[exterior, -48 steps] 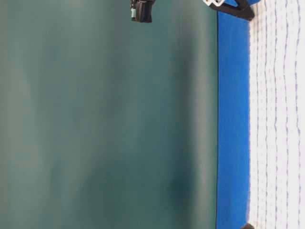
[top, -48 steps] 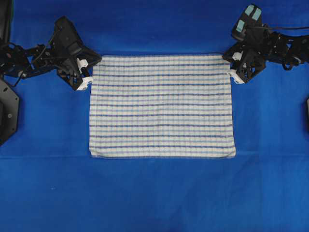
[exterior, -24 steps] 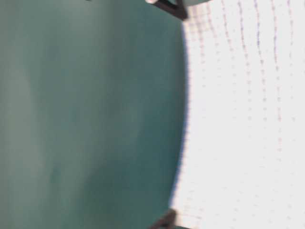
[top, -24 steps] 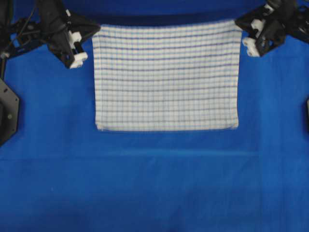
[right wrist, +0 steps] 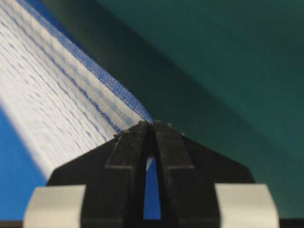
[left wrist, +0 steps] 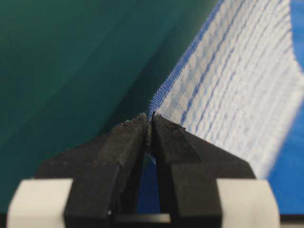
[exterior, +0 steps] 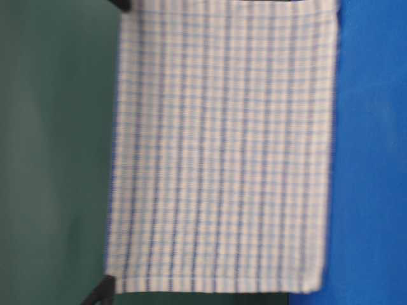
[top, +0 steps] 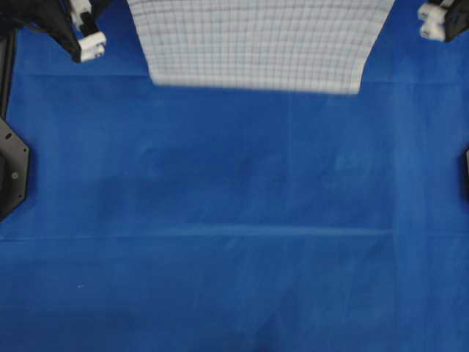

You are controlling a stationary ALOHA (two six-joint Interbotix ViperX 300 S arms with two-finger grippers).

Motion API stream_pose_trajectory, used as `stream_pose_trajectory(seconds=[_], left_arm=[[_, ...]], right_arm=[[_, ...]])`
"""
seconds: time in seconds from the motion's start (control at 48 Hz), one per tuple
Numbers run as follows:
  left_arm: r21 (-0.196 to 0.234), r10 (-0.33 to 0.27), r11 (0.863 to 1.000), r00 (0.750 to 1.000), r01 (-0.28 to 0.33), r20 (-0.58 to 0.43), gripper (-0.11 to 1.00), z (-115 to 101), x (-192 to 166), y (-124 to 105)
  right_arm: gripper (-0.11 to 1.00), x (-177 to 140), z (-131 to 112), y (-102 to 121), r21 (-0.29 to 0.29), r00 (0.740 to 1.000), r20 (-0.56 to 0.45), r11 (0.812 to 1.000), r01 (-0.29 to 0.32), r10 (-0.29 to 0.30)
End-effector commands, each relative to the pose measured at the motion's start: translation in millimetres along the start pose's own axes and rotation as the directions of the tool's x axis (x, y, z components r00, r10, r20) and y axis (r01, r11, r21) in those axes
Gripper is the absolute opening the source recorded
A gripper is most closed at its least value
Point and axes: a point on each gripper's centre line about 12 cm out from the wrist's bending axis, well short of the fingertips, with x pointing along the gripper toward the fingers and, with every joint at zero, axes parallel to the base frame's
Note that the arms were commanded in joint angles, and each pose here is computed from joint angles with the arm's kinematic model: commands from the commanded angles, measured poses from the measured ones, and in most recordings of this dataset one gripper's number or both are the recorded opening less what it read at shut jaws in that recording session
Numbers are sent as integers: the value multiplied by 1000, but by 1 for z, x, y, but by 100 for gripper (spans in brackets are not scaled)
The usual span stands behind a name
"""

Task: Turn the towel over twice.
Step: 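Lift the far edge with both grippers, raising the towel upward, then swing the held edge over toward the near side and lay it flat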

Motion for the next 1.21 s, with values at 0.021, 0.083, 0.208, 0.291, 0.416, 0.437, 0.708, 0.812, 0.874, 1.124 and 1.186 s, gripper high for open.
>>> stream_pose_trajectory(seconds=[0.021,0.083,0.208,0.291,0.416,0.437,0.708,0.812,0.874,1.124,1.186], left_arm=[[2,16,1000,999,-16,46,4,17,-5,6],[0,18,1000,998,-18,52,4,18,-7,6],[2,15,1000,998,-15,53,4,18,-8,5],[3,7,1000,999,-7,47,4,17,-8,3],[5,-20,1000,1000,20,24,4,14,-8,-4],[6,-27,1000,1000,26,16,4,12,-8,-5],[-72,-170,985,970,159,-177,4,-43,-12,-46],[-86,-264,964,926,250,-270,4,-67,-19,-73],[-79,-315,949,894,306,-318,4,-79,-25,-88],[-102,-489,863,770,494,-409,4,-107,-49,-146],[-126,-516,846,739,518,-433,4,-113,-54,-157]], right_arm=[[5,-12,16,-2,-2,999,40,1000,10,-10],[5,-16,18,-3,-2,999,49,1000,10,-10],[5,-17,17,-1,-4,999,45,1000,4,-4],[5,-16,16,0,-2,999,33,1000,0,0],[5,-15,10,7,6,1000,-1,1000,-23,23],[5,-15,9,10,11,999,-12,999,-36,37],[5,-13,-49,60,104,951,-221,975,-197,216],[5,-13,-78,82,138,911,-300,958,-252,283],[5,-13,-93,94,157,888,-336,948,-277,315],[5,-12,-149,141,203,785,-459,909,-363,416],[5,-13,-161,152,213,760,-484,900,-379,434]])
